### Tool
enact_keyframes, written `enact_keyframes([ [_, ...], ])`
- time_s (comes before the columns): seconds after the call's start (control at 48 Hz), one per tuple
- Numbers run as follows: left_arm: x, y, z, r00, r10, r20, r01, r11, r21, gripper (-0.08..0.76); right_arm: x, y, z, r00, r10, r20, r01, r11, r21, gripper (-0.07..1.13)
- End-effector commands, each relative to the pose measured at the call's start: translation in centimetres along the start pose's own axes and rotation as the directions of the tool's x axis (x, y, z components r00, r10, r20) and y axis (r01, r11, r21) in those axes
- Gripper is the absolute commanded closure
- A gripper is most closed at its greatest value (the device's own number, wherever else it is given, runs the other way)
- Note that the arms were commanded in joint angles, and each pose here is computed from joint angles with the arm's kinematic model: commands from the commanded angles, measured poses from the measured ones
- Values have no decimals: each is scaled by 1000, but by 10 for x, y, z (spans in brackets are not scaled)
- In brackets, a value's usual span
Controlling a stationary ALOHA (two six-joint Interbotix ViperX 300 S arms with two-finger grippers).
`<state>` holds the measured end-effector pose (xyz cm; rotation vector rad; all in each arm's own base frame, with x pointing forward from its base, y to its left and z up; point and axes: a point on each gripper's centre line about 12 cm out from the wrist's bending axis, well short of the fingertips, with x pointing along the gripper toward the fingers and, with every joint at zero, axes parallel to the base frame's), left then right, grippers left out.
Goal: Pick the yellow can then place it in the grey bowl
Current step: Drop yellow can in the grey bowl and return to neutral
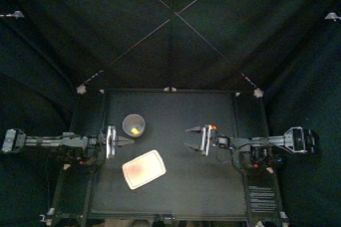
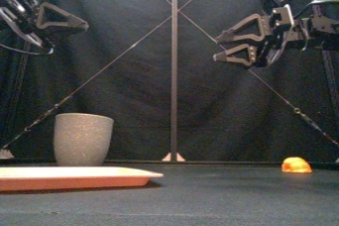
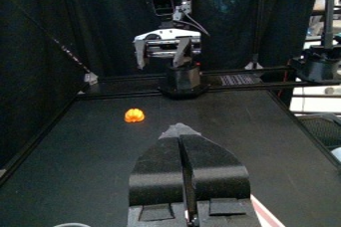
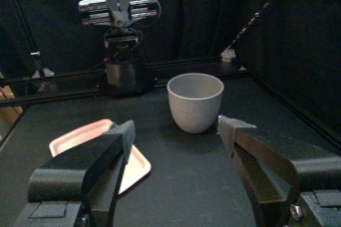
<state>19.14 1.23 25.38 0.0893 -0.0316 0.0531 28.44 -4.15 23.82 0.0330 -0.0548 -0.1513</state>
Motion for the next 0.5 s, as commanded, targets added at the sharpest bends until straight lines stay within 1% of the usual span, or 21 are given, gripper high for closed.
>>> enact_keyframes([
  [0.021, 2, 1, 8, 1000, 4, 23, -4, 1000, 2, 672, -1, -2, 3, 1000, -10, 13, 10, 1000, 9, 63],
  [0.5, 2, 0, 7, 1000, 0, 22, 0, 1000, 0, 672, -2, -1, 2, 1000, -17, 9, 17, 1000, 26, 63],
])
